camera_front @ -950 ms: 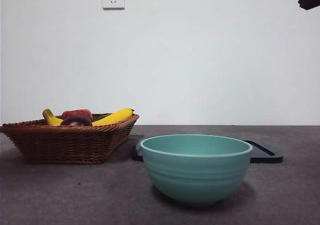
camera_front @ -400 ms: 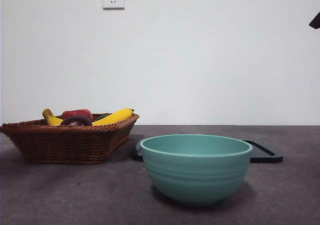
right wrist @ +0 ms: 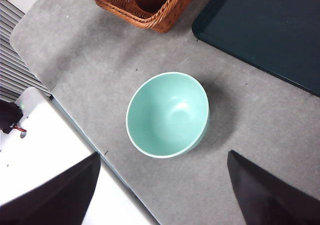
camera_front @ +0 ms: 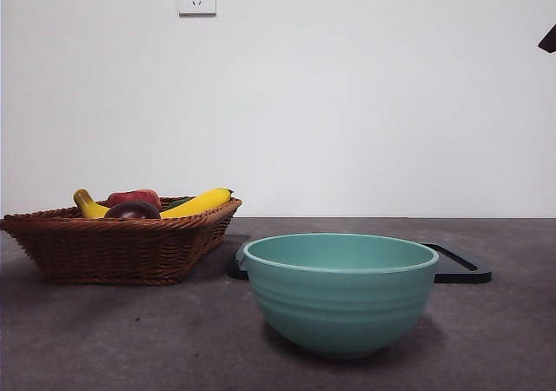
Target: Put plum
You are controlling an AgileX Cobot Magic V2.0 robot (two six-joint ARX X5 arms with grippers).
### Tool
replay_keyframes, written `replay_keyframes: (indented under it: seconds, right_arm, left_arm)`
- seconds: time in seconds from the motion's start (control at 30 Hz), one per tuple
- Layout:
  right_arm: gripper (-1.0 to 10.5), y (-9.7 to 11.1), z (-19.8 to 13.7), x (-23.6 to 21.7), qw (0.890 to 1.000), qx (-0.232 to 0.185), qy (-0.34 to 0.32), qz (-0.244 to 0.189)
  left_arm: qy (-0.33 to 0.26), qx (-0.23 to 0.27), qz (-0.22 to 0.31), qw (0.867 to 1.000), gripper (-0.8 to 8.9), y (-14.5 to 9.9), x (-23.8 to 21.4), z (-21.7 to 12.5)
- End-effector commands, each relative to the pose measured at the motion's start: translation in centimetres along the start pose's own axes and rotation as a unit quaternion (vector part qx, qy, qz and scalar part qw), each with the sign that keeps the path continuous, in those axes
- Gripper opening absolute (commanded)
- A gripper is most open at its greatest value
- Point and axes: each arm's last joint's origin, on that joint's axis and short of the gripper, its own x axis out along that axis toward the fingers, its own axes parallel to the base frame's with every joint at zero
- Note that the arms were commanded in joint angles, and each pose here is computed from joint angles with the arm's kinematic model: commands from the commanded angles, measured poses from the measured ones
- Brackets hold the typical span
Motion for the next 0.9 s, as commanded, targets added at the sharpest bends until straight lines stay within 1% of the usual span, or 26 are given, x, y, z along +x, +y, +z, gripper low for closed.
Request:
replay_keyframes:
  seconds: [0.03,0.17,0.3,0.43,0.57,0.7,0.8,0.9]
  right_arm:
    - [4.1,0.2,0.5,-0.2,1.0,-0.003,-0.008,0.001]
    - [4.1,0.2,0.5,-0.2,1.0,-0.003,-0.008,0.001]
    - [4.1,0.2,0.5,-0.2,1.0,-0.003,-0.008,0.002]
    - [4.1,0.2,0.5,-0.2,1.0,-0.003,-0.008,0.002]
    - [4.1,0.2,0.5,-0.2,1.0,-0.003,-0.008,0.002]
    - [4.1,0.2,0.5,-0.2,1.0,-0.003,-0.008,0.002]
    - [4.1,0.2,0.5,-0.2,1.0,-0.003,-0.008,0.001]
    - [4.1,0.2,0.5,-0.2,1.0,-0.004,-0.01,0.001]
  left_arm:
    - [-0.013,0.003,0.017,1.0,4.99,-0.1,0.1,1.4]
    - [-0.009,0.002,0.032,0.999,4.99,0.0,0.9,3.2]
    - [0.009,0.007,0.065,0.998,4.98,0.2,2.1,5.7]
    - [0.032,0.01,0.101,0.994,4.96,0.6,4.0,8.3]
    - [0.056,0.016,0.125,0.99,4.96,1.0,6.5,10.4]
    - [0.087,0.014,0.139,0.986,4.95,1.8,9.3,11.6]
    - [0.114,0.011,0.151,0.982,4.95,2.7,11.6,11.8]
    - [0.131,0.006,0.152,0.98,4.95,3.6,13.8,11.7]
